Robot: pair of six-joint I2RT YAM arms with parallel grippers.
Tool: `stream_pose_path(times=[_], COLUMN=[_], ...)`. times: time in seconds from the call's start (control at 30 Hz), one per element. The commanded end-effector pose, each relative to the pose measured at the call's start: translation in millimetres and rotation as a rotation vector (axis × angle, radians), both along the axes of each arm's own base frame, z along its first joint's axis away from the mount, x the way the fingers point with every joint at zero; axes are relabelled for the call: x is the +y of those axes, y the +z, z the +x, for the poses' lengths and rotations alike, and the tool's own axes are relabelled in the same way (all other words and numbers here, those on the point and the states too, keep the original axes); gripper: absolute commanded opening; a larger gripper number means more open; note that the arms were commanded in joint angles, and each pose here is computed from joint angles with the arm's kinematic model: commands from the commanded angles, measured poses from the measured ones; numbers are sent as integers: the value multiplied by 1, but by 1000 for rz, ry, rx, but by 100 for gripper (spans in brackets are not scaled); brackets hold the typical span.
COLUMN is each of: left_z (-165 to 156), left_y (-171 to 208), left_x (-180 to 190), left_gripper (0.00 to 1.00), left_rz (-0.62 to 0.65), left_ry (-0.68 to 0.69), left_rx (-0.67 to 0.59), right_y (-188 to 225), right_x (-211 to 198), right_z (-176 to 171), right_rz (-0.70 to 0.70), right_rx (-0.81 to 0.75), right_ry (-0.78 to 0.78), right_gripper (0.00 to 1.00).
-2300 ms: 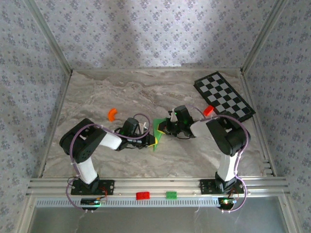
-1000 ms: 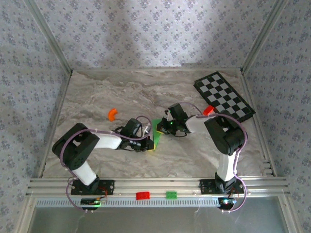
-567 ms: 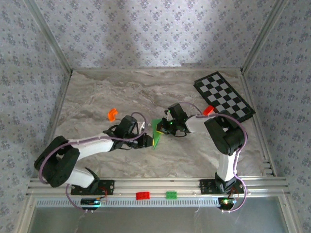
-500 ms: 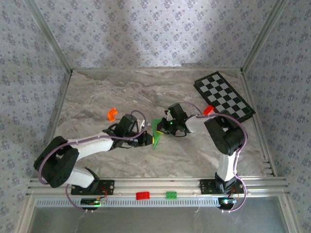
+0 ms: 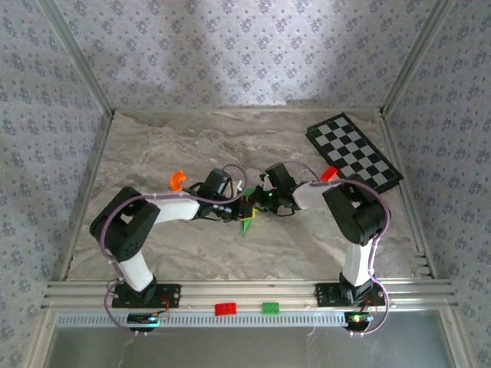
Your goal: Fold a paper plane with a square sheet of paper (pick it up from the middle)
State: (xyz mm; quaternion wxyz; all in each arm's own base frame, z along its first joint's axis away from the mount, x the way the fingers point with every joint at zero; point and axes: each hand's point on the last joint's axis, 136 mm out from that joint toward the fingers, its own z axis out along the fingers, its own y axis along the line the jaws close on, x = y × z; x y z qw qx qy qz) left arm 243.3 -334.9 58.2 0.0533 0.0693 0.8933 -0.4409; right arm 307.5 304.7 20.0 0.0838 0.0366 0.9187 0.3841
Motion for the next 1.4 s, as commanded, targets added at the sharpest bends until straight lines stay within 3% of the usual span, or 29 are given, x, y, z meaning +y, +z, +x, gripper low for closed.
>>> stream_pose_path(times=[0.0, 0.63, 0.97, 1.37], left_z=[5, -22, -40, -84], left_y=[7, -54, -67, -64], left_x=[-11, 16, 36, 58], left_gripper=[2, 2, 2, 2], left_rz=[-37, 137, 179, 262], left_ry=[-36, -62, -34, -129], left_rx=[-18, 30, 43, 33], right_y=[-44, -51, -50, -52], right_x=[-29, -33, -33, -34], right_z=[-25, -30, -29, -30], right_rz=[-162, -175, -179, -188], right_rx=[127, 144, 143, 142], right_ry=[-29, -25, -28, -28], right_gripper=[7, 7, 8, 8])
